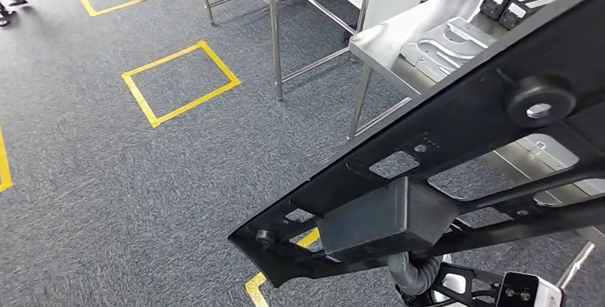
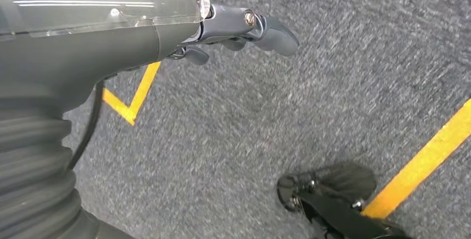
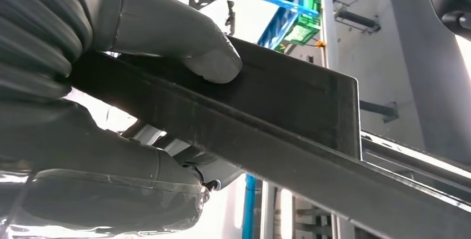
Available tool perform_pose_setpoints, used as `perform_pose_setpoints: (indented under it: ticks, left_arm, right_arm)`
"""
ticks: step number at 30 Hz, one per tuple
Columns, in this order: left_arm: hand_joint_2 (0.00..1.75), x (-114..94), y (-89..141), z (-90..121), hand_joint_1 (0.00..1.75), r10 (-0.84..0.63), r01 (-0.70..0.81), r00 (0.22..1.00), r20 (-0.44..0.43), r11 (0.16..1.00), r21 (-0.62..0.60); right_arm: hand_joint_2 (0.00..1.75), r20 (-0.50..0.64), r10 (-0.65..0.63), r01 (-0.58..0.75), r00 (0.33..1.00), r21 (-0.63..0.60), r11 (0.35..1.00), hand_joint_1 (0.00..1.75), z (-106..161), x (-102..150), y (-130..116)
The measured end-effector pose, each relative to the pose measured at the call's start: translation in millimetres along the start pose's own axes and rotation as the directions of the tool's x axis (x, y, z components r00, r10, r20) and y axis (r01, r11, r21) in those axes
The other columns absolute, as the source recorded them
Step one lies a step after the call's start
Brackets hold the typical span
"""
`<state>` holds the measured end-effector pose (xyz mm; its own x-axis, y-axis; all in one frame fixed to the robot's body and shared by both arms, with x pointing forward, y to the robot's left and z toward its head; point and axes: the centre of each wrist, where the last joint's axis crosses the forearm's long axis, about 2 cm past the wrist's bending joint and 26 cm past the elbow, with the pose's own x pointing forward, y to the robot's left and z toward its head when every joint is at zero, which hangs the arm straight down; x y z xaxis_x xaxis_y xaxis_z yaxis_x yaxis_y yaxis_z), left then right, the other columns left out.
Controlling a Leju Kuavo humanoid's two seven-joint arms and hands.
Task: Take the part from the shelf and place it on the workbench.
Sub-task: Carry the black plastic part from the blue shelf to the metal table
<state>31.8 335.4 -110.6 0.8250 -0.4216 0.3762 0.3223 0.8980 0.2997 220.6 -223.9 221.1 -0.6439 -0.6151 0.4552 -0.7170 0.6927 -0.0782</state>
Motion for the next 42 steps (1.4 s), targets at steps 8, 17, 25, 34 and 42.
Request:
perform_pose_setpoints:
  ticks: [8,17,25,34,42]
  left_arm:
    - [1.75,2,3,-1,0.00,0.010,-0.010,1.000,0.006,1.000,0.006]
    - [1.75,6,5,-3,0.00,0.015,-0.015,0.999,0.029,1.000,0.002]
    - [1.75,2,3,-1,0.00,0.025,-0.025,0.999,0.036,1.000,-0.001]
    - [1.75,7,3,-3,0.00,0.074,-0.075,0.996,0.057,0.997,0.013]
    - [1.75,8,2,-3,0.00,0.118,-0.119,0.991,0.058,0.993,0.022]
  right_arm:
    - [1.75,0.014,0.011,-0.011,1.000,-0.013,1.000,1.75,-12,-12,-13]
    - [1.75,0.023,0.011,-0.011,1.000,-0.024,1.000,1.75,-19,-17,-18]
    - [1.75,0.001,-0.007,0.007,1.000,-0.032,0.999,1.75,-17,-26,-26]
    - [1.75,-0.010,-0.007,0.007,1.000,-0.003,1.000,1.75,-24,-28,-32]
    - [1.75,-0.021,-0.006,0.006,1.000,-0.001,1.000,1.75,-26,-29,-33]
